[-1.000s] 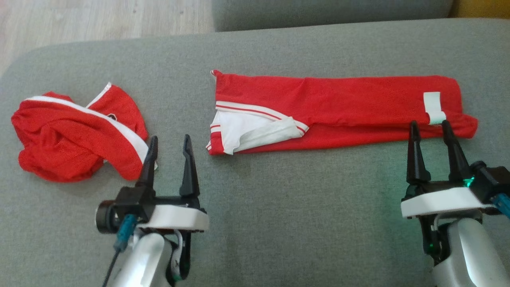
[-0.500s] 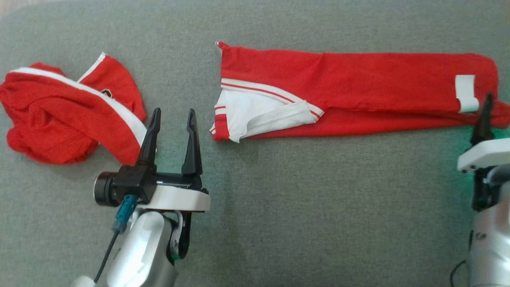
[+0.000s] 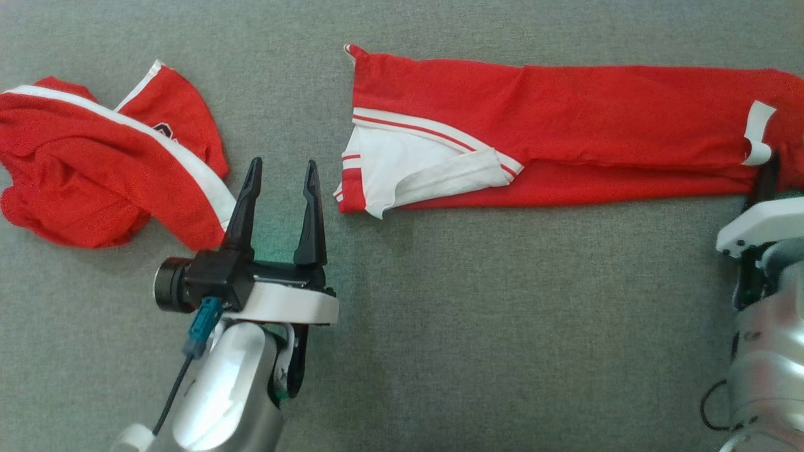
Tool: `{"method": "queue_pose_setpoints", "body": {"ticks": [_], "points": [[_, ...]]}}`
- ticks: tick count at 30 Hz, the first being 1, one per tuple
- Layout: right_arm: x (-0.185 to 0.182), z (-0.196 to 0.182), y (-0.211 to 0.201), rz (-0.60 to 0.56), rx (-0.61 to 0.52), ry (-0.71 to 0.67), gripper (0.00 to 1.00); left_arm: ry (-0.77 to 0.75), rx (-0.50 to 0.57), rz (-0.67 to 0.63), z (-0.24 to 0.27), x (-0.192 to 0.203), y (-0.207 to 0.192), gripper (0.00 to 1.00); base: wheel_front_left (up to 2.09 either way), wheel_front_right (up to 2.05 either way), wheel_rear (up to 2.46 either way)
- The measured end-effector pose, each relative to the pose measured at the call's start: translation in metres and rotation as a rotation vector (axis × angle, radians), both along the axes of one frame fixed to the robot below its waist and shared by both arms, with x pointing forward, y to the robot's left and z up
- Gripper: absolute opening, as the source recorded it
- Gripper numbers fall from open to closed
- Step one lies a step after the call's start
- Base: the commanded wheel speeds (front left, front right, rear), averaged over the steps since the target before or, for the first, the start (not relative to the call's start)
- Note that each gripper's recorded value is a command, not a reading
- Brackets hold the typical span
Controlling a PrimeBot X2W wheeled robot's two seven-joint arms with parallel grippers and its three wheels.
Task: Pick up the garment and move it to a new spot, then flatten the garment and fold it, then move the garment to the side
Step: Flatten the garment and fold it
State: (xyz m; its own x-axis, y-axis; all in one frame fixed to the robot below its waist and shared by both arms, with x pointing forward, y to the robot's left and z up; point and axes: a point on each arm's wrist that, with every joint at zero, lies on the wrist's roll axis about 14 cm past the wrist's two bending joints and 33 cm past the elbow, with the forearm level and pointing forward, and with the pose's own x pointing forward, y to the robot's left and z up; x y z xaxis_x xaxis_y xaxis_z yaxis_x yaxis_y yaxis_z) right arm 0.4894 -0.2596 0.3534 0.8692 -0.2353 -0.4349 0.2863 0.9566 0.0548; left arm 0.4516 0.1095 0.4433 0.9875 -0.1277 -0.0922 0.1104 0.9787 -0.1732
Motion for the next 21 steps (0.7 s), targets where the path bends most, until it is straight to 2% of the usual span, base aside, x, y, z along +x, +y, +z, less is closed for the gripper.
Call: {"method": "queue_pose_setpoints", "body": {"ticks": [7,10,16,21], "points": [[-0.004,0.013,-0.011,-0.006,-0.044,-0.025,0.0,-0.025,-0.002,-0.004,0.009,0.004,-0.003,1.0,0.0,0.0,0.0],[-0.011,0.026,-0.04,-0.063,-0.076,-0.047,0.0,-0.042,-0.006,-0.01,0.016,0.004,-0.005,1.0,0.0,0.0,0.0],[-0.027,0.069,-0.114,-0.146,-0.235,-0.079,0.0,-0.078,-0.014,-0.014,0.031,0.003,-0.009,1.0,0.0,0.0,0.0],[-0.033,0.077,-0.124,-0.15,-0.26,-0.08,0.0,-0.095,-0.024,-0.002,0.04,0.0,-0.005,1.0,0.0,0.0,0.0]]}}
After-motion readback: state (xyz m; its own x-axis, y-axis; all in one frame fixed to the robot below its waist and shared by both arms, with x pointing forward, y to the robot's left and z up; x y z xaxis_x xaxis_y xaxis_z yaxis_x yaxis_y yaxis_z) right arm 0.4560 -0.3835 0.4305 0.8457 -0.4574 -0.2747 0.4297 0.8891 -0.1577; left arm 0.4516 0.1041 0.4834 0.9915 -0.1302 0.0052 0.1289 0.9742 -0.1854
